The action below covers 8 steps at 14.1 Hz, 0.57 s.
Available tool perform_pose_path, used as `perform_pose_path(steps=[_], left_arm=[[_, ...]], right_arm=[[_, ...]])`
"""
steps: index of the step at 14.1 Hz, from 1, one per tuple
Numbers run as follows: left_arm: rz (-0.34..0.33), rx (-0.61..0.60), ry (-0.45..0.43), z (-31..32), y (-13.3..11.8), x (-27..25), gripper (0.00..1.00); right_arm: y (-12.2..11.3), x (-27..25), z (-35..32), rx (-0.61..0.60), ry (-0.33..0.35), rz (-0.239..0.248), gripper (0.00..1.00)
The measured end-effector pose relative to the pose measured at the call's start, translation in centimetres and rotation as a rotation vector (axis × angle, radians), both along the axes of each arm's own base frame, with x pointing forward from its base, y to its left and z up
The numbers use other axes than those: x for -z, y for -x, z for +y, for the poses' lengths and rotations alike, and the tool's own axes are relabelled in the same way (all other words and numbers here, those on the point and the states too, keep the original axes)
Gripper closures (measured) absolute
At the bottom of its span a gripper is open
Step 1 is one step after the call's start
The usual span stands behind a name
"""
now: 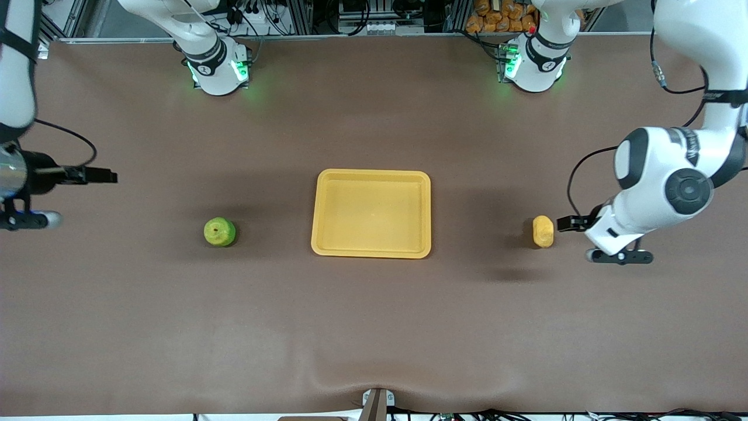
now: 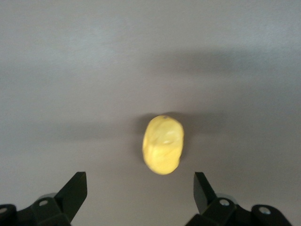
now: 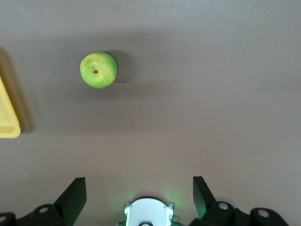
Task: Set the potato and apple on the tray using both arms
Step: 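Lower both grippers and close them on the potato and green apple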
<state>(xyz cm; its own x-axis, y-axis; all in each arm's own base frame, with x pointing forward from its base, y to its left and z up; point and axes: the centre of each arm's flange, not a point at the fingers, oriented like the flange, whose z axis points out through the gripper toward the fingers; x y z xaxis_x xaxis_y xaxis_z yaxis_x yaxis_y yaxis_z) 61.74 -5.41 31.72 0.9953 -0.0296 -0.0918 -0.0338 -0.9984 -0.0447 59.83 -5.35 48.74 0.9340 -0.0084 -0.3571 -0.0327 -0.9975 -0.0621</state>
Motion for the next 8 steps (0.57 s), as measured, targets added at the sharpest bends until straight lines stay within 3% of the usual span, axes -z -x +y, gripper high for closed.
perform_pose_path(steps=[4,8], left_arm=[[-0.046,-0.046,0.010,-1.5,0.1,2.0,0.00],[-0.062,-0.053,0.015,-1.1,0.6,3.2,0.00]], right_arm=[[-0.1,4.1,0.2,0.016,-0.025,-0.015,0.00],[-0.3,7.5,0.5,0.053,-0.065,-0.067,0.00]])
